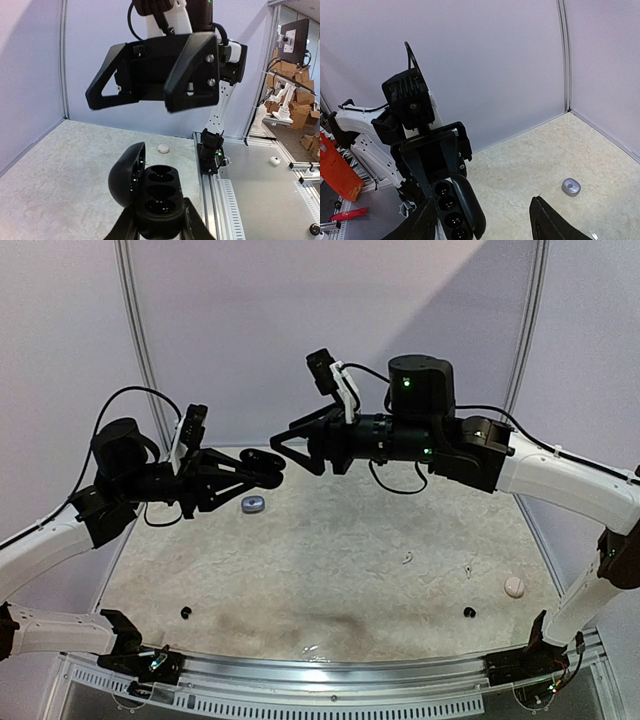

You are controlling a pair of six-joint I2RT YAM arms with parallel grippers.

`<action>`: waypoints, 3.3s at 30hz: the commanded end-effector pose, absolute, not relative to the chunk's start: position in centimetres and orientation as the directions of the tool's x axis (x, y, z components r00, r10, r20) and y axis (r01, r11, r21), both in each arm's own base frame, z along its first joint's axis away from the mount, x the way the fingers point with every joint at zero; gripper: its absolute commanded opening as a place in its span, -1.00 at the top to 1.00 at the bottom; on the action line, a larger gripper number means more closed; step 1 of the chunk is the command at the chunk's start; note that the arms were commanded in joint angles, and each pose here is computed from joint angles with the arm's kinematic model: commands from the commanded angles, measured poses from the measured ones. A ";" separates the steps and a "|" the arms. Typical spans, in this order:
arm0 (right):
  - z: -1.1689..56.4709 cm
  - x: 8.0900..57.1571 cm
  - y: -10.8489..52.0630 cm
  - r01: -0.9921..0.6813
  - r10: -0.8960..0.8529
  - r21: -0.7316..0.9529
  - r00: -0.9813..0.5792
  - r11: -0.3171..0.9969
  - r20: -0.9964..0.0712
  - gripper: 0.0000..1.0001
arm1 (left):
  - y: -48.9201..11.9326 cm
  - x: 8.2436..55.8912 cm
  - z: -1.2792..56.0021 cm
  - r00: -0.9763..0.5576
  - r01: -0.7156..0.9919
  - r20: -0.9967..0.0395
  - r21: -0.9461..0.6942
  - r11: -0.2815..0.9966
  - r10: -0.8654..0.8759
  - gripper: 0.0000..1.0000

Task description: Insert the wireless bluetooth earbuds into the charging case

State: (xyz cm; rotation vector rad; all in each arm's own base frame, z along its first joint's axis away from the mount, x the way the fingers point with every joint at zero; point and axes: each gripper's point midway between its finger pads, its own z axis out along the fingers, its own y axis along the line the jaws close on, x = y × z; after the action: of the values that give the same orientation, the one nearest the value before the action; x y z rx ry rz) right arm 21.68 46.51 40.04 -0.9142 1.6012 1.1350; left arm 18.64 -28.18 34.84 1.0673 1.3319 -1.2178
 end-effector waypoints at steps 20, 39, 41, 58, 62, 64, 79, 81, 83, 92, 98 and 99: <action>18.0 22.4 15.6 0.207 0.221 0.085 -0.840 0.975 -0.496 0.00 | -27.6 19.2 34.5 -0.098 0.981 -0.994 -0.106 0.162 -0.057 1.00; 4.0 15.3 9.9 0.487 0.499 0.106 -0.849 0.867 -0.174 0.46 | -27.8 18.5 34.5 -0.096 0.986 -0.993 -0.104 0.128 -0.067 1.00; 3.7 15.9 9.9 0.475 0.487 0.110 -0.857 0.873 -0.168 0.50 | -27.9 18.3 34.6 -0.095 0.987 -0.993 -0.103 0.121 -0.067 1.00; 3.2 14.4 9.6 0.457 0.462 0.070 -0.882 0.887 -0.092 0.75 | -27.8 18.2 34.4 -0.083 0.988 -0.995 -0.090 0.122 -0.062 1.00; 3.6 14.3 9.4 0.457 0.461 0.060 -0.882 0.887 -0.095 0.71 | -27.8 18.1 34.3 -0.083 0.989 -0.995 -0.090 0.117 -0.060 1.00; 3.6 14.1 9.1 0.453 0.456 0.044 -0.885 0.890 -0.096 0.69 | -27.8 18.1 34.2 -0.083 0.989 -0.995 -0.089 0.118 -0.059 1.00; 1.6 14.6 9.3 0.434 0.434 0.007 -0.899 0.901 -0.066 0.73 | -27.6 17.8 34.3 -0.075 0.990 -0.995 -0.081 0.118 -0.059 1.00; 1.4 14.5 9.4 0.432 0.432 0.011 -0.900 0.902 -0.060 0.75 | -27.6 17.8 34.2 -0.077 0.989 -0.995 -0.083 0.120 -0.056 1.00; 1.4 14.5 9.5 0.433 0.433 0.021 -0.899 0.901 -0.057 0.76 | -27.6 17.8 34.2 -0.076 0.989 -0.996 -0.082 0.122 -0.056 1.00; 0.4 13.1 10.8 0.432 0.431 0.076 -0.902 0.899 0.029 0.79 | -27.6 17.8 34.1 -0.075 0.989 -0.996 -0.081 0.123 -0.054 1.00; 0.2 13.2 12.1 0.424 0.418 0.123 -0.905 0.897 0.072 0.80 | -27.6 17.9 34.1 -0.073 0.989 -0.996 -0.079 0.125 -0.054 1.00; 0.1 13.1 12.2 0.423 0.416 0.126 -0.906 0.897 0.081 0.80 | -27.6 17.9 34.1 -0.073 0.989 -0.996 -0.080 0.126 -0.054 1.00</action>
State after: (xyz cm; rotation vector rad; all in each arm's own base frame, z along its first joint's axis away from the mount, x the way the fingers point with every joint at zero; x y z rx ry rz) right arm 14.35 10.15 1.39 0.6956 3.0137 0.0742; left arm 18.31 -27.50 34.65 1.0275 1.2850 -1.1909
